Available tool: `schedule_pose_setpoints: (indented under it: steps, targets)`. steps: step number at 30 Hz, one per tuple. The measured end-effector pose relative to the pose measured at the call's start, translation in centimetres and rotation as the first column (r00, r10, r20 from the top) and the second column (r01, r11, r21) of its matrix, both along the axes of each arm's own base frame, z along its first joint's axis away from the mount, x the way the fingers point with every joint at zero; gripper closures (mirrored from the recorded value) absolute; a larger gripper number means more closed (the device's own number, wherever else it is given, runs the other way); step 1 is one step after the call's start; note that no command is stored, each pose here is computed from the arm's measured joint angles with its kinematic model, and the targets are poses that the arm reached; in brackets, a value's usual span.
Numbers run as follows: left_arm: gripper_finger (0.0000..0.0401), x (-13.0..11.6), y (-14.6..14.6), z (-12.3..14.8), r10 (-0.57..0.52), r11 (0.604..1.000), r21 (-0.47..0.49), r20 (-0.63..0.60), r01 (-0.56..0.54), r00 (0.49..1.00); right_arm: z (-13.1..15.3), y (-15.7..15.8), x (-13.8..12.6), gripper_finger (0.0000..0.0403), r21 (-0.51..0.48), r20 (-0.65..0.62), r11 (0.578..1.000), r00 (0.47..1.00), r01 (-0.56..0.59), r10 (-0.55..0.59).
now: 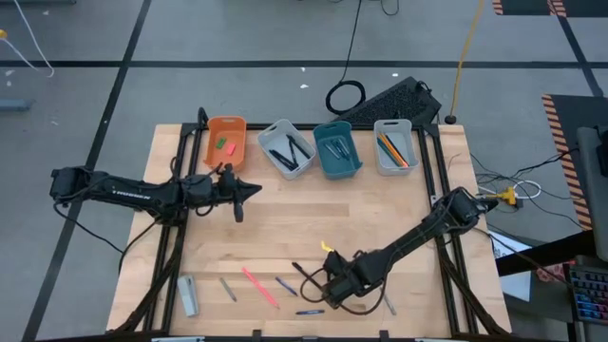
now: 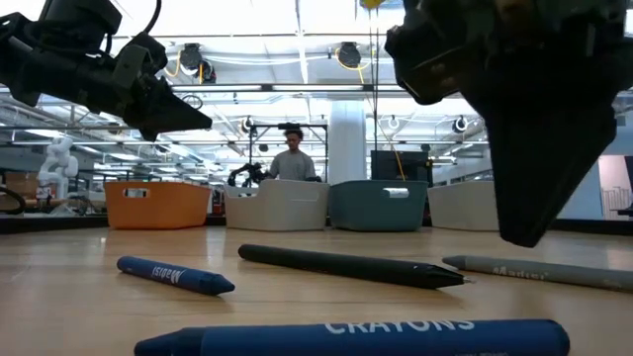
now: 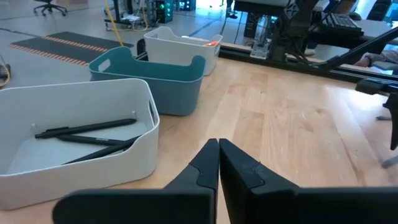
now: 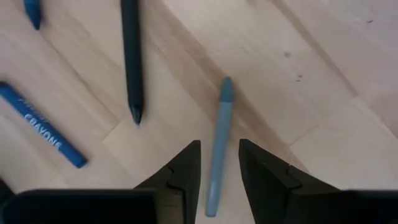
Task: Sort crayons/erasers/pens/pencils in bins
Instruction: Put the gray crayon into the blue bin
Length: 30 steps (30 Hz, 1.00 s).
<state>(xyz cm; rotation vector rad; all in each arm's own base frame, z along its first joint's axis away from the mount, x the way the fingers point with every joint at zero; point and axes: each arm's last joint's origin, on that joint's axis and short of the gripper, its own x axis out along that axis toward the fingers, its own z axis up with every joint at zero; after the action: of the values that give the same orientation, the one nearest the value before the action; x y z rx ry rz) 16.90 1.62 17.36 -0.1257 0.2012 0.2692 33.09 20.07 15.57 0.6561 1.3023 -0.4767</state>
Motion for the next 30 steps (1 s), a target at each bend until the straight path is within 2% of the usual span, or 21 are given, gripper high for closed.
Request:
schedule_pose_setpoints:
  steps: [8,12,21,25,30]
  targets:
    - [0.0398,0.0,0.0,0.0,0.001,1.000,-0.001,-0.003,-0.001,1.000,-2.0,0.3,0.4,0.0303,-0.005,-0.043,0.999,0.998,-0.039,0.038]
    - [0.0389,0.0,0.0,0.0,0.001,1.000,-0.001,-0.005,-0.001,1.000,-2.1,0.0,0.0,0.0306,-0.041,-0.084,0.999,0.996,-0.028,0.025]
    - [0.0396,0.0,0.0,-0.1,0.002,1.000,-0.001,-0.005,-0.002,1.000,-2.2,-1.6,-1.0,0.0364,-0.105,-0.233,0.994,0.972,-0.007,-0.018]
    - [0.0386,0.0,0.0,-0.1,0.002,1.000,-0.001,-0.010,-0.002,1.000,-2.1,-2.1,-0.9,0.0369,-0.105,-0.253,0.994,0.967,-0.025,-0.003]
    - [0.0397,0.0,0.0,-0.1,0.002,1.000,0.000,-0.013,-0.002,1.000,-2.1,-2.5,-0.6,0.0370,-0.096,-0.255,0.994,0.966,-0.061,0.035]
